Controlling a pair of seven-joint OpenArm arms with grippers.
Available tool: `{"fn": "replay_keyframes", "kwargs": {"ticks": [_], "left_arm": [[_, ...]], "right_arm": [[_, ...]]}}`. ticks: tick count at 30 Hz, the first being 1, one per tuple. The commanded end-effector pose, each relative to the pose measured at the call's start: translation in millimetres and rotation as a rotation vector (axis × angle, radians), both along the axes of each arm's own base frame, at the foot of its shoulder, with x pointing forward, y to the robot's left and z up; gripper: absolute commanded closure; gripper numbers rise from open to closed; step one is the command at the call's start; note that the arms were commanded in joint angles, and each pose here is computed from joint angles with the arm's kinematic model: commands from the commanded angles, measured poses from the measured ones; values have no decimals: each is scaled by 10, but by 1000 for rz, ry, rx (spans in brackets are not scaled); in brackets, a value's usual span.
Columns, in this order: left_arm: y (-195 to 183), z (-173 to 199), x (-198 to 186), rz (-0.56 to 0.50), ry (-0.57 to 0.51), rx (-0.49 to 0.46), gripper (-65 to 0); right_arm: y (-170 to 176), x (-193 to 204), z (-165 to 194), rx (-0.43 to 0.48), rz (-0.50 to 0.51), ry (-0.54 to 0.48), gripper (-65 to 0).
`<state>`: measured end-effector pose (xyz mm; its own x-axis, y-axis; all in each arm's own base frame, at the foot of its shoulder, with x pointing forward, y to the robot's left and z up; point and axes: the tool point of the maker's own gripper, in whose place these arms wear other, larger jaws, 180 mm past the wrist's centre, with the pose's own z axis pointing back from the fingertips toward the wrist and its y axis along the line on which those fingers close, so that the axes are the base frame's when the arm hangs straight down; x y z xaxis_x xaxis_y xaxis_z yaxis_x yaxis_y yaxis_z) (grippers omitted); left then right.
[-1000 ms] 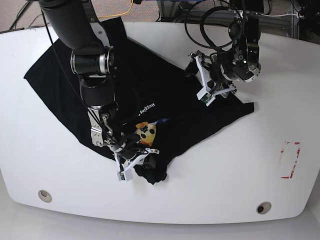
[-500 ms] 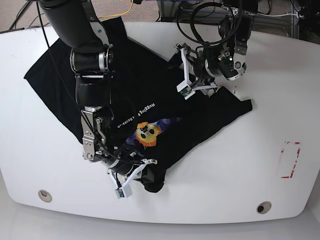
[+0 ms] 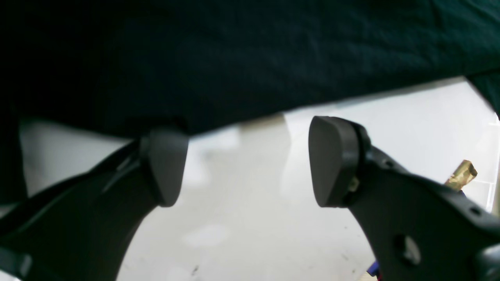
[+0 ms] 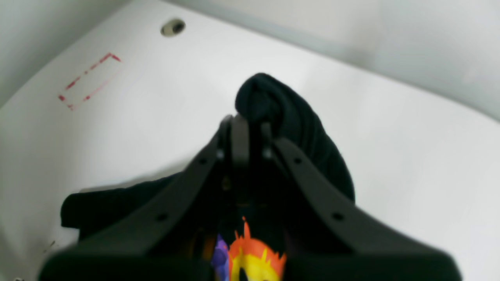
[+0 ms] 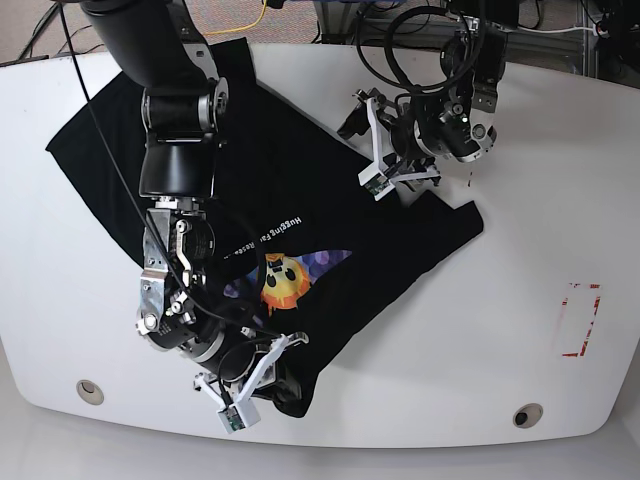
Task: Layout the t-shirt on the table in an organized manner, then fold the t-shirt properly
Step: 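Drag the hem with the right gripper away from the left gripper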
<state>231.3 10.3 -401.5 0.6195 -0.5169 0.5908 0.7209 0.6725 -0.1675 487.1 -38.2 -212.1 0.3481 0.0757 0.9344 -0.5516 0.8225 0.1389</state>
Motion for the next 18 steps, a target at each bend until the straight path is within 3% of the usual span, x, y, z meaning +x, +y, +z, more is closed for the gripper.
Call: {"fn": "replay_keyframes", "kwargs": {"ticks": [1,8,18], "left_arm": [[-76,114,52,-40,-47,-33,-440],[-92,99,-8,-84,-50,-30,-440],[-76,90,-4,-83,-48,-26,-440]], "right_arm": [[6,52,386,10,7,-98,0],[44,128,787,-37,32,-196,0],[219,234,1713,-114,85,-398,0]]}}
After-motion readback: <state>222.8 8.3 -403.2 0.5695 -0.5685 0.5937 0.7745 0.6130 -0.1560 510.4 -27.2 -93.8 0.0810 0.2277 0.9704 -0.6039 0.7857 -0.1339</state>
